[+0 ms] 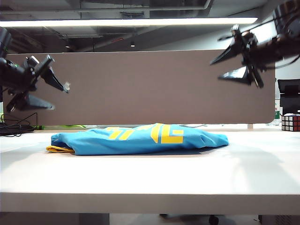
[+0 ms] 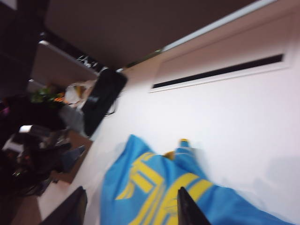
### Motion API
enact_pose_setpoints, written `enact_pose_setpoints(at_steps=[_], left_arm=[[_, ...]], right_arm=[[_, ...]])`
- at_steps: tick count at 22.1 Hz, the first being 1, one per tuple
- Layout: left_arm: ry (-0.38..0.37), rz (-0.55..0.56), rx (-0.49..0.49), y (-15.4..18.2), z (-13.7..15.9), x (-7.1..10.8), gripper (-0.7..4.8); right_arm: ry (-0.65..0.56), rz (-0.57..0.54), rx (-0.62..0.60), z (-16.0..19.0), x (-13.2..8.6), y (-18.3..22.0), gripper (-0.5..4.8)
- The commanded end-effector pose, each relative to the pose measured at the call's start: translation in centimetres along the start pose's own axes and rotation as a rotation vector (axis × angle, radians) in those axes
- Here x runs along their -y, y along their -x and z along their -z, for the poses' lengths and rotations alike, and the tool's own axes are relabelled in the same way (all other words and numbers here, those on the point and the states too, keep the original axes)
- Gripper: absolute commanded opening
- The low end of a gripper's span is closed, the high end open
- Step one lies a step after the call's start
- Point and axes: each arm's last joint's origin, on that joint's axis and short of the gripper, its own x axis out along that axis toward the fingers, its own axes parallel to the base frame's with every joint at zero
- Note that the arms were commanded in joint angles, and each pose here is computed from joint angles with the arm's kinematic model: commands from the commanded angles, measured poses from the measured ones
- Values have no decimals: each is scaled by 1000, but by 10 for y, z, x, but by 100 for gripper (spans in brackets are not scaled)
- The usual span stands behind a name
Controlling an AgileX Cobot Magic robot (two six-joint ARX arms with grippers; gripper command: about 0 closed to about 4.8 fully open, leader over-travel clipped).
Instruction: Fold the bottom side of the soccer jersey horizontally towards the center, about one-third of the way, then fold the sleeve back towards the center, creating a straight line along the edge of the the soccer jersey, and finally fold the bottom of the soccer jersey up towards the top, creating a neat rectangle.
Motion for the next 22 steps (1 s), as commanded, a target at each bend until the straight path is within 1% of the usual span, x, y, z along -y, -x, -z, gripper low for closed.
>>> enact_pose_setpoints(at_steps=[1,2,3,5,6,7,8,9,10,11,12,13,14,16,17,18,19,20,21,22], left_arm=[[23,55,-62,12,-1,15,300],[-14,59,-67,18,-1,25,262],[-52,65,-54,31,1,36,193],[-100,66,-25,48,4,49,120],[-149,70,6,68,9,64,62],[-170,75,25,80,12,73,41],[-192,68,58,96,18,84,30],[-225,61,87,111,25,93,18],[-268,58,125,129,35,103,18],[-296,56,153,142,43,110,16],[-329,48,209,164,59,121,16],[-344,47,234,175,68,125,16],[-371,32,295,197,87,133,16],[-387,-5,361,218,106,138,16],[-417,-63,442,235,125,140,16],[-430,-92,480,242,133,140,16],[-450,-124,545,254,152,138,16],[-454,-129,566,258,159,137,16],[-456,-148,601,265,176,132,16],[-452,-162,614,267,183,129,16]], right_arm=[[-9,-84,-74,-1,-19,8,238],[2,-96,-97,-1,-29,12,221],[50,-91,-114,0,-43,19,150],[114,-57,-114,-1,-59,30,48],[185,-8,-108,-1,-77,43,15],[231,31,-102,-1,-89,53,14],[309,90,-96,0,-107,69,10],[363,132,-88,4,-121,82,8],[415,175,-76,11,-136,99,8],[440,197,-61,17,-146,111,8],[465,211,-33,30,-159,129,8],[480,213,-13,41,-167,142,8],[499,231,18,58,-174,159,8],[518,273,57,83,-179,178,8],[531,302,85,104,-179,191,8],[536,323,103,118,-178,198,8],[541,349,137,140,-176,209,8],[535,372,165,152,-173,215,8],[541,416,208,170,-168,223,8],[545,439,237,180,-166,228,8]])
